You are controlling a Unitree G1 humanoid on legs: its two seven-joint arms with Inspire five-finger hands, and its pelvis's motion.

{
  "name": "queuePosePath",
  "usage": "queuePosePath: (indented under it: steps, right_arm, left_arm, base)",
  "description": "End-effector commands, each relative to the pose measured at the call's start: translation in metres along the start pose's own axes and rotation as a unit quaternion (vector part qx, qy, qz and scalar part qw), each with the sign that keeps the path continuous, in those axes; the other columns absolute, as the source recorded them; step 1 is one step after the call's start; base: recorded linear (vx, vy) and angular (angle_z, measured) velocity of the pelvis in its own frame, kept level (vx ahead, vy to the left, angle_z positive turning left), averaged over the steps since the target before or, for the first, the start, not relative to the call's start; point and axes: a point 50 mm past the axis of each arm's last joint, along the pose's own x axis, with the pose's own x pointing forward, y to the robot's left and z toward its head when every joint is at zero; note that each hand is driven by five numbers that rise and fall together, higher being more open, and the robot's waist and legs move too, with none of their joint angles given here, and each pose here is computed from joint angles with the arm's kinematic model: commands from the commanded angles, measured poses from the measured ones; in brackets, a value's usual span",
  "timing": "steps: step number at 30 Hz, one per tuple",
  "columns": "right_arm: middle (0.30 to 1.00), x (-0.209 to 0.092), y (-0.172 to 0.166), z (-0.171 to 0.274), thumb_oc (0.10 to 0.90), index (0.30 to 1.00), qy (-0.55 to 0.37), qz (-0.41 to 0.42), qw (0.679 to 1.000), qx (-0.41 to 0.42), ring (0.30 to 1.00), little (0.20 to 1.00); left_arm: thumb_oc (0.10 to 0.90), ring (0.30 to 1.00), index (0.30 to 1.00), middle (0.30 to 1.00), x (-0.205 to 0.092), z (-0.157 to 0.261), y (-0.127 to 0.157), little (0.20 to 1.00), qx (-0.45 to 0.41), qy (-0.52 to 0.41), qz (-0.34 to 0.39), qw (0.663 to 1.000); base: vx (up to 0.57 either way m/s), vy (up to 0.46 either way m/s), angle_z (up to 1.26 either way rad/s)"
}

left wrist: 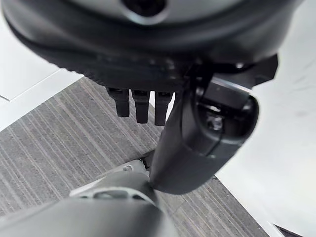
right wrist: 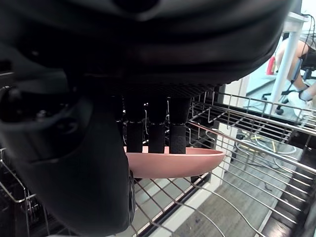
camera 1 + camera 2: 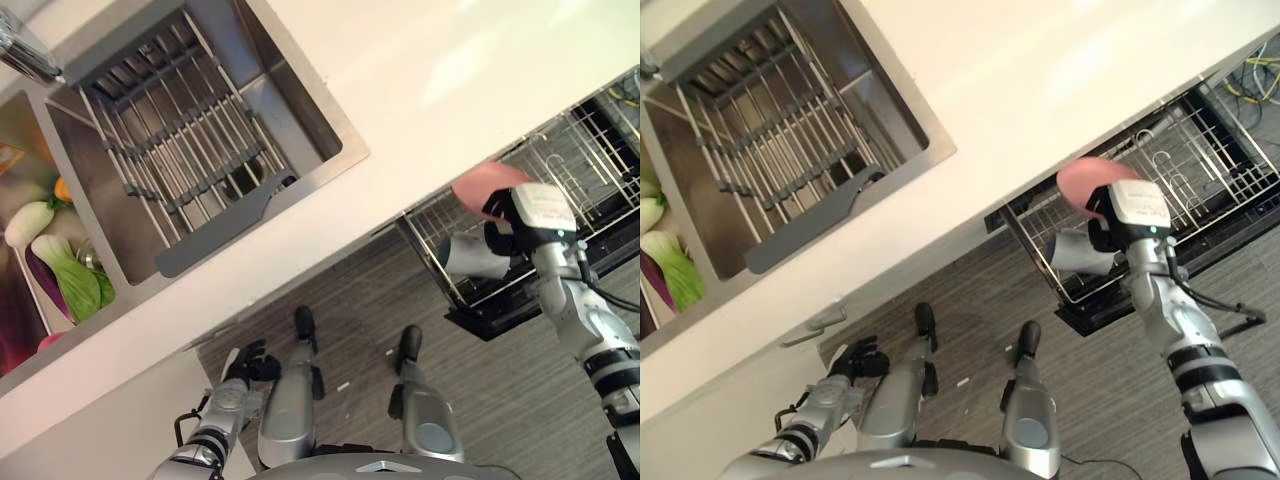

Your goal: Place the dishes in the dishwasher.

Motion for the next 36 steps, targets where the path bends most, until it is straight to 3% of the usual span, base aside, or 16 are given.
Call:
queuePosePath:
  steps: [1,3,5,10,14,16,18,20,22,25,28,29,31,35,36]
  right_arm:
    - [0.300,0.005,-0.020,-0.014,0.400,0.300,0.017,-0.057,0.998,-0.025,0.300,0.300]
    - [0.300,0.003,-0.014,-0.017,0.400,0.300,0.031,-0.050,0.998,-0.024,0.300,0.300]
    - [0.900,-0.001,-0.007,-0.016,0.800,0.900,0.034,-0.037,0.999,-0.010,0.900,0.900]
    - [0.900,-0.018,0.011,-0.013,0.800,0.900,0.031,0.020,0.999,0.035,0.900,0.900]
    - [0.900,-0.032,0.007,-0.014,0.800,0.900,0.039,0.007,0.995,0.095,0.900,0.900]
    - [0.900,-0.043,-0.010,-0.022,0.800,0.900,0.058,-0.045,0.987,0.141,0.900,0.900]
    - [0.900,-0.044,-0.010,-0.023,0.800,0.900,0.059,-0.045,0.987,0.141,0.900,0.900]
    - [0.900,-0.051,-0.027,-0.029,0.800,0.900,0.069,-0.096,0.980,0.158,0.900,0.900]
    - [0.900,-0.069,-0.054,-0.052,0.800,0.900,0.111,-0.177,0.969,0.134,0.900,0.900]
    - [0.900,-0.102,-0.052,-0.092,0.800,0.900,0.222,-0.210,0.944,0.128,0.900,0.900]
    - [0.900,-0.138,-0.012,-0.117,0.800,0.900,0.348,-0.213,0.875,0.259,0.900,0.900]
    - [0.900,-0.153,0.010,-0.119,0.800,0.900,0.392,-0.220,0.823,0.346,0.900,0.900]
    - [0.900,-0.168,0.046,-0.113,0.800,0.900,0.436,-0.207,0.752,0.449,0.900,0.900]
    - [0.900,-0.180,0.097,-0.086,0.800,0.900,0.477,-0.175,0.629,0.588,0.900,0.900]
    - [0.582,-0.178,0.106,-0.079,0.588,0.582,0.481,-0.161,0.614,0.605,0.582,0.582]
  left_arm:
    - [0.800,0.900,0.900,0.900,-0.021,-0.069,-0.005,0.900,0.042,0.117,-0.016,0.992]
    - [0.800,0.900,0.900,0.900,-0.021,-0.070,-0.003,0.900,0.039,0.118,-0.012,0.992]
    - [0.800,0.900,0.900,0.900,-0.021,-0.071,-0.001,0.900,0.033,0.121,-0.011,0.992]
    - [0.800,0.900,0.900,0.900,-0.023,-0.077,0.004,0.900,0.034,0.134,-0.008,0.990]
    - [0.800,0.900,0.900,0.900,-0.024,-0.078,0.006,0.900,0.035,0.139,-0.011,0.990]
    - [0.800,0.900,0.900,0.900,-0.024,-0.080,0.008,0.900,0.038,0.145,-0.013,0.989]
    - [0.800,0.900,0.900,0.900,-0.024,-0.080,0.008,0.900,0.039,0.144,-0.013,0.989]
    - [0.800,0.900,0.900,0.900,-0.024,-0.081,0.008,0.900,0.036,0.148,-0.012,0.988]
    - [0.800,0.900,0.900,0.900,-0.026,-0.086,0.010,0.900,0.034,0.158,-0.010,0.987]
    - [0.800,0.900,0.900,0.900,-0.029,-0.092,0.010,0.900,0.030,0.173,-0.006,0.984]
    - [0.800,0.900,0.900,0.900,-0.033,-0.100,0.005,0.900,0.025,0.190,-0.012,0.981]
    - [0.800,0.900,0.900,0.900,-0.034,-0.101,0.001,0.900,0.018,0.196,-0.018,0.980]
    - [0.800,0.900,0.900,0.900,-0.035,-0.104,-0.002,0.900,0.013,0.201,-0.027,0.979]
    - [0.800,0.900,0.900,0.900,-0.040,-0.111,-0.004,0.900,0.015,0.212,-0.035,0.977]
    - [0.800,0.900,0.900,0.900,-0.040,-0.112,-0.004,0.900,0.015,0.214,-0.036,0.976]
  base:
    - [-0.01,0.013,0.04]
    - [0.00,0.027,0.04]
    - [0.01,0.024,0.05]
    - [0.02,0.007,0.04]
    - [0.04,-0.025,-0.01]
    - [0.06,-0.049,-0.09]
    - [0.01,-0.009,-0.03]
    - [0.07,-0.039,-0.11]
    - [0.12,-0.028,-0.07]
    - [0.08,-0.021,-0.23]
    - [0.05,-0.018,-0.15]
    - [0.00,0.000,0.00]
    - [0.02,-0.013,-0.01]
    - [0.00,-0.007,-0.04]
    - [0.00,0.001,0.05]
